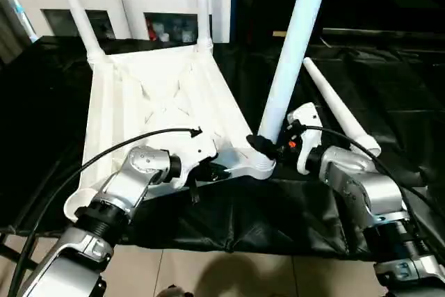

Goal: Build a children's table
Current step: Insert table leg to table base

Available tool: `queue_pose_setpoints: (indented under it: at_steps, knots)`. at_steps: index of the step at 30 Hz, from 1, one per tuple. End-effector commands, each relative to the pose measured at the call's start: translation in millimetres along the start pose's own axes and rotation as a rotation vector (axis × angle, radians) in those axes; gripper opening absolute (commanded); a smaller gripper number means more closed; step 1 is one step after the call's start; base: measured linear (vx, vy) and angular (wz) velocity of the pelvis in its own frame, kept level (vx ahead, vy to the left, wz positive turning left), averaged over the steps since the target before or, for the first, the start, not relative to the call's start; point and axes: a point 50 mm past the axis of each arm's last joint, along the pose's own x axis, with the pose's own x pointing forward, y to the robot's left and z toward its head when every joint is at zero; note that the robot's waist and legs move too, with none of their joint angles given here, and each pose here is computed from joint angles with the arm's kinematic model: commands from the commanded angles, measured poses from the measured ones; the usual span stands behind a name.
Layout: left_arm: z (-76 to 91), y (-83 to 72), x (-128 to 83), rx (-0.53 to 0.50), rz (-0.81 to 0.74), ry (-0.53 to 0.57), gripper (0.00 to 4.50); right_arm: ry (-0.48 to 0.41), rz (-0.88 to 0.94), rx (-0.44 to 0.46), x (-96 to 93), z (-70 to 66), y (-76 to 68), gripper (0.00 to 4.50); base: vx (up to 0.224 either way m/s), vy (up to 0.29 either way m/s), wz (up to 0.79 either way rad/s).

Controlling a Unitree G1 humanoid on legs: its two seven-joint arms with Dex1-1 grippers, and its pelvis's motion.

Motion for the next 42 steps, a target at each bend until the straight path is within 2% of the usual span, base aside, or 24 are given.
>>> queue_pose_setpoints:
  at_steps: [1,4,5,8,10,11,13,14,16,20,28,32,42]
  knots:
    - [7.2,1.2,1.7,0.020,-0.014,-0.038,0.00,0.039,-0.020,0.051,0.9,-13.8,-1.6,1.90,0.000,0.000,0.00]
    - [7.4,1.8,2.0,0.020,-0.014,-0.042,0.00,0.006,-0.043,0.118,-1.7,-19.2,-4.8,1.90,0.000,0.000,0.00]
    - [7.6,2.2,2.3,0.019,-0.013,-0.045,0.00,-0.020,-0.045,0.175,-3.9,-25.0,-5.9,1.89,0.000,0.000,0.00]
    - [8.5,2.7,3.1,0.019,-0.012,-0.048,0.00,-0.033,-0.043,0.233,-8.3,-39.0,-5.7,1.89,0.000,0.000,0.00]
    - [8.6,2.9,3.3,0.020,-0.009,-0.049,0.00,-0.027,-0.045,0.226,-10.0,-43.3,-5.0,1.89,0.000,0.000,0.00]
    - [8.6,3.7,3.5,0.022,-0.002,-0.048,0.00,-0.017,-0.053,0.191,-12.9,-47.8,-3.9,1.89,0.000,0.000,0.00]
    - [8.7,4.1,3.5,0.023,0.001,-0.048,0.00,-0.016,-0.054,0.178,-13.5,-48.4,-3.5,1.89,0.000,0.000,0.00]
    - [8.6,4.8,3.4,0.027,0.002,-0.046,0.00,0.007,-0.068,0.112,-15.8,-51.2,-1.9,1.89,0.000,0.000,0.00]
    - [8.5,5.0,3.3,0.028,0.002,-0.045,0.00,0.017,-0.072,0.088,-16.7,-52.0,-0.8,1.89,0.000,0.000,0.00]
    - [8.1,5.7,2.9,0.033,0.004,-0.040,0.00,0.048,-0.136,-0.050,-19.9,-51.5,2.1,1.89,0.000,0.000,0.00]
    - [7.4,6.2,3.8,0.036,0.007,-0.036,0.00,0.003,-0.148,-0.029,-22.2,-52.5,9.1,1.89,0.000,0.000,0.00]
    - [7.7,6.2,3.9,0.041,0.001,-0.034,0.00,0.022,-0.140,-0.014,-23.7,-55.7,10.3,1.89,0.000,0.000,0.00]
    - [8.1,5.6,2.6,0.059,-0.046,-0.026,0.00,0.107,0.019,-0.084,-11.5,-42.0,9.0,1.89,0.000,0.000,0.00]
